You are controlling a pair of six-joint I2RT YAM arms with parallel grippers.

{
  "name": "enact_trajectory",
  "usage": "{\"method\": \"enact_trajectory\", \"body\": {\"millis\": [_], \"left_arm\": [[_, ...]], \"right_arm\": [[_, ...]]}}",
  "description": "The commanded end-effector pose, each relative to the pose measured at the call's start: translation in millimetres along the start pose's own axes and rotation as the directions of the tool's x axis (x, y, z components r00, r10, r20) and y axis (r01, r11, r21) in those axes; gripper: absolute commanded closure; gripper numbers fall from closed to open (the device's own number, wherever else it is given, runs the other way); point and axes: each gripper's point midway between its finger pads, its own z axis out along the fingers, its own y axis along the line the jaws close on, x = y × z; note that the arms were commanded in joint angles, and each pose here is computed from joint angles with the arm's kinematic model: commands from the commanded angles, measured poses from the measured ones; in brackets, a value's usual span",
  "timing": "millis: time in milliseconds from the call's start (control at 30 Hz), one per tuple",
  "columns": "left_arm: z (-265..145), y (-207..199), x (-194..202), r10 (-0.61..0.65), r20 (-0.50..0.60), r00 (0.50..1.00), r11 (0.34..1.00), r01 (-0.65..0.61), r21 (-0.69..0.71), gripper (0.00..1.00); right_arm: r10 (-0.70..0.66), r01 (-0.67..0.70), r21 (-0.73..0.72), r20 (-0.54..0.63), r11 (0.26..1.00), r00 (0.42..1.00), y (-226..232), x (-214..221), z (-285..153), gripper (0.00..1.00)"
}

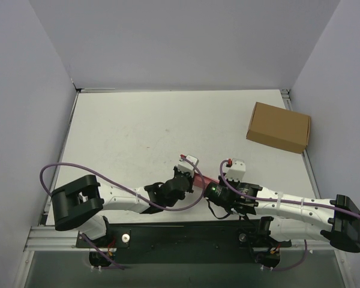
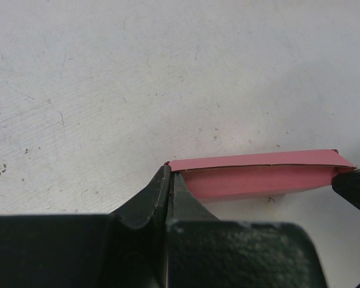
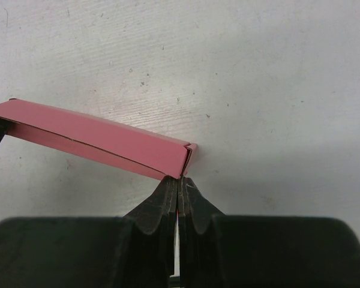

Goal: Fold the paper box

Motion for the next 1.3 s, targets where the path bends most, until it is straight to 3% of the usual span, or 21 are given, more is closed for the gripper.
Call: {"method": "enact_trajectory", "body": {"millis": [0,200,367,667,800,1067,1267], "left_arm": [[-27.1,22.5,114.3,0.169,-0.352,0.92,0.985,-0.164,0.045,1.0],[-33.3,20.0,131.0,0.085,-0.391,0.917,0.996,-0.072,0.046,1.0],[-35.8,33.5,137.9,0.065,-0.42,0.905,0.997,-0.078,-0.015,1.0],[-36.5,34.0,118.9,0.02,-0.386,0.922,1.0,-0.021,0.004,1.0],[-35.7,21.2,88.8,-0.013,-0.338,0.941,0.999,0.027,0.038,1.0],[-33.2,39.2,88.1,0.024,-0.364,0.931,1.0,-0.019,0.019,1.0],[-25.0,27.2,91.6,0.096,-0.392,0.915,0.994,-0.071,0.078,1.0]], "right_arm": [[-0.035,0.037,0.034,-0.063,0.999,0.997,-14.2,21.2,2.2,1.0],[-0.03,0.033,0.036,-0.064,0.999,0.997,-15.8,22.9,2.7,1.0],[-0.027,0.029,0.034,-0.059,0.999,0.998,-17.2,22.7,2.6,1.0],[-0.023,0.025,0.033,-0.055,0.999,0.998,-18.1,22.0,2.4,1.0],[-0.021,0.023,0.032,-0.051,0.999,0.998,-17.7,19.6,0.9,1.0],[-0.026,0.028,0.043,-0.047,0.999,0.999,-19.9,19.2,1.4,1.0],[-0.035,0.036,0.019,-0.054,0.999,0.998,-13.9,13.7,-4.3,1.0]]}}
